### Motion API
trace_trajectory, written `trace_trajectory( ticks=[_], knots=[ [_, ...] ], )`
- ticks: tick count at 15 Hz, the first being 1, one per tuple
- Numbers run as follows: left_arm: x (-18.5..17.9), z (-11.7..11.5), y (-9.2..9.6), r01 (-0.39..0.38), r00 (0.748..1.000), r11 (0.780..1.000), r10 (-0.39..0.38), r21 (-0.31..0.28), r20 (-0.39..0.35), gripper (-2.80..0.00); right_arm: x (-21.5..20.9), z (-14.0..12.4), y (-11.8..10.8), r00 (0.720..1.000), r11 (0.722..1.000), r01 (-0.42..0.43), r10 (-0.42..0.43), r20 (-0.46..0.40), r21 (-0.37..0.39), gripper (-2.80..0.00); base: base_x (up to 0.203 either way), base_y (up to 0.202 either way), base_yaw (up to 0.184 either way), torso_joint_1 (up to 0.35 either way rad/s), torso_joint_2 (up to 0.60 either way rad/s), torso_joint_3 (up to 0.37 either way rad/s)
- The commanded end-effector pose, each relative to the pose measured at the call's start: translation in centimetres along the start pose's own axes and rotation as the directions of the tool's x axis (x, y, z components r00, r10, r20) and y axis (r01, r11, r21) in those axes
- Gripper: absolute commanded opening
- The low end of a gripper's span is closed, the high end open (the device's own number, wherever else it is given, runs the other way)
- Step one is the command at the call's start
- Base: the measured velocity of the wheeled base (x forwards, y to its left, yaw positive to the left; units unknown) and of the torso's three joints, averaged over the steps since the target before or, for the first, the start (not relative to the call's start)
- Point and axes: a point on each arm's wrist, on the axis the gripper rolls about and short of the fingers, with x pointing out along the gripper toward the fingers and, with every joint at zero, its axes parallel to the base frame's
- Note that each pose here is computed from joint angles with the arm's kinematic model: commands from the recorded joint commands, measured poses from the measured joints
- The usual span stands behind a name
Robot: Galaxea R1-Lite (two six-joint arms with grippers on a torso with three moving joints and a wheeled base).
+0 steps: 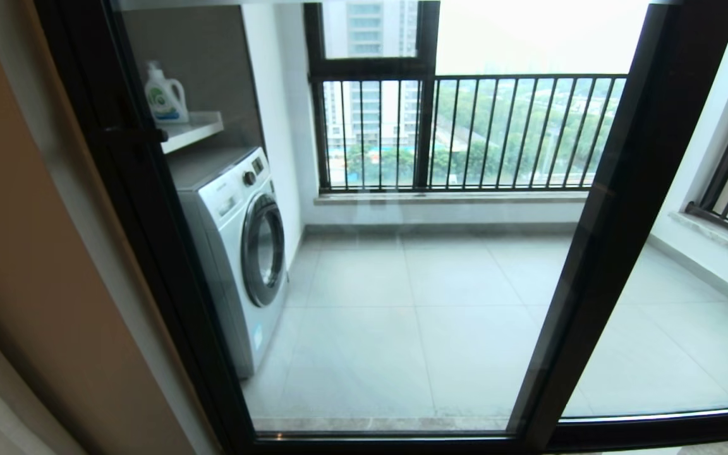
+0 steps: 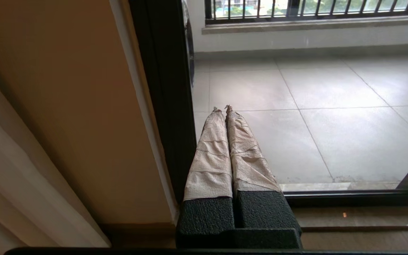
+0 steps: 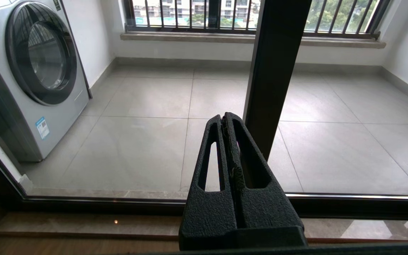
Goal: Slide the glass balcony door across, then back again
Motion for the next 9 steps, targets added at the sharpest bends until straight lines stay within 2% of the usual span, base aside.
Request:
trace_trajectory(
  ticks=[1, 9],
  knots=[
    [0.02, 0.01, 0.00, 0.000, 1.000, 1.000, 0.000, -0.004, -0.003, -2.80, 0.09, -0.34, 0.02, 1.000, 1.000, -0.002, 0.002, -0.013, 0.000, -2.80, 0.000, 0.000, 0.000, 0.000, 0.00, 0.000],
    [0.02, 0.01, 0.00, 0.000, 1.000, 1.000, 0.000, -0.004, -0.003, -2.80, 0.09, -0.32, 0.01, 1.000, 1.000, 0.003, -0.003, -0.011, 0.019, -2.80, 0.000, 0.000, 0.000, 0.000, 0.00, 0.000]
  ],
)
